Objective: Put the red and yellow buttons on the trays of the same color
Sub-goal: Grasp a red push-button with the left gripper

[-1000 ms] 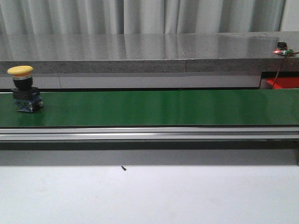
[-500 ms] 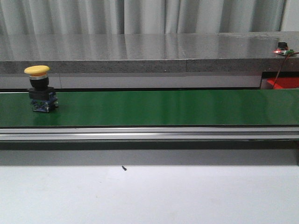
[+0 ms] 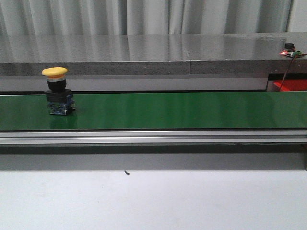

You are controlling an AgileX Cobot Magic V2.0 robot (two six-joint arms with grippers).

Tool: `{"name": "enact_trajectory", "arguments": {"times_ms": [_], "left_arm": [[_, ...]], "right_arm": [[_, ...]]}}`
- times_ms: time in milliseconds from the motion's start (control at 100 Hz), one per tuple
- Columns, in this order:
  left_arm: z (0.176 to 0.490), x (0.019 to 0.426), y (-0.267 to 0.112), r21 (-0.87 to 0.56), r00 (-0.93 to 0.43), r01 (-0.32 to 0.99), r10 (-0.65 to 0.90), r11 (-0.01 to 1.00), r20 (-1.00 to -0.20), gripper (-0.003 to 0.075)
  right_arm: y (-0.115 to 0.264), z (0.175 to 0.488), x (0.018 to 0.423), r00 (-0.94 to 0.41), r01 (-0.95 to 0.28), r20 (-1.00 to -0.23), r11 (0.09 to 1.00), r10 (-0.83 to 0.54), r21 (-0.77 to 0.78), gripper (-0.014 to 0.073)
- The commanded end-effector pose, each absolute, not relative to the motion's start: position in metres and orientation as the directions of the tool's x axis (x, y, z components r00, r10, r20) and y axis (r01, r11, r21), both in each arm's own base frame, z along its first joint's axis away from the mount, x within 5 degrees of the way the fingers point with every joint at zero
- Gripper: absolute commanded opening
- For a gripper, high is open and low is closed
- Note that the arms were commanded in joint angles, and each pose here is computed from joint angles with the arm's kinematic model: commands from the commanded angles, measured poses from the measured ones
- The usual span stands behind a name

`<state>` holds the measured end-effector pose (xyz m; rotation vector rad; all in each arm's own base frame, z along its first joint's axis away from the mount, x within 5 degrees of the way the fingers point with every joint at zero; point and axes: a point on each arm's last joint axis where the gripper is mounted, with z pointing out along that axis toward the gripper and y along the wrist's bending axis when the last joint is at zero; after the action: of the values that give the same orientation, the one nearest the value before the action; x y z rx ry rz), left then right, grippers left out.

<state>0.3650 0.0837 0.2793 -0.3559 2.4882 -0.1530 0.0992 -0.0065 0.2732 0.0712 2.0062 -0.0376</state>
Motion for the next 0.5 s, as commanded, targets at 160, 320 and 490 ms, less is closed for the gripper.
{"name": "enact_trajectory", "arguments": {"times_ms": [160,320,490], "left_arm": [[0.293,0.361,0.080,-0.180,-0.726,-0.206,-0.273,0.962,-0.631,0.0201],[0.290,0.359,0.080,-0.172,-0.751,-0.201,-0.265,0.964,-0.604,0.0435],[0.289,0.358,0.079,-0.174,-0.760,-0.200,-0.265,0.964,-0.594,0.0542]], "right_arm": [[-0.007,0.288,0.102,-0.336,0.064,-0.942,0.998,0.017,-0.005,-0.0059],[-0.007,0.288,0.102,-0.336,0.064,-0.942,0.998,0.017,-0.005,-0.0059],[-0.007,0.288,0.102,-0.336,0.064,-0.942,0.998,0.017,-0.005,-0.0059]]}}
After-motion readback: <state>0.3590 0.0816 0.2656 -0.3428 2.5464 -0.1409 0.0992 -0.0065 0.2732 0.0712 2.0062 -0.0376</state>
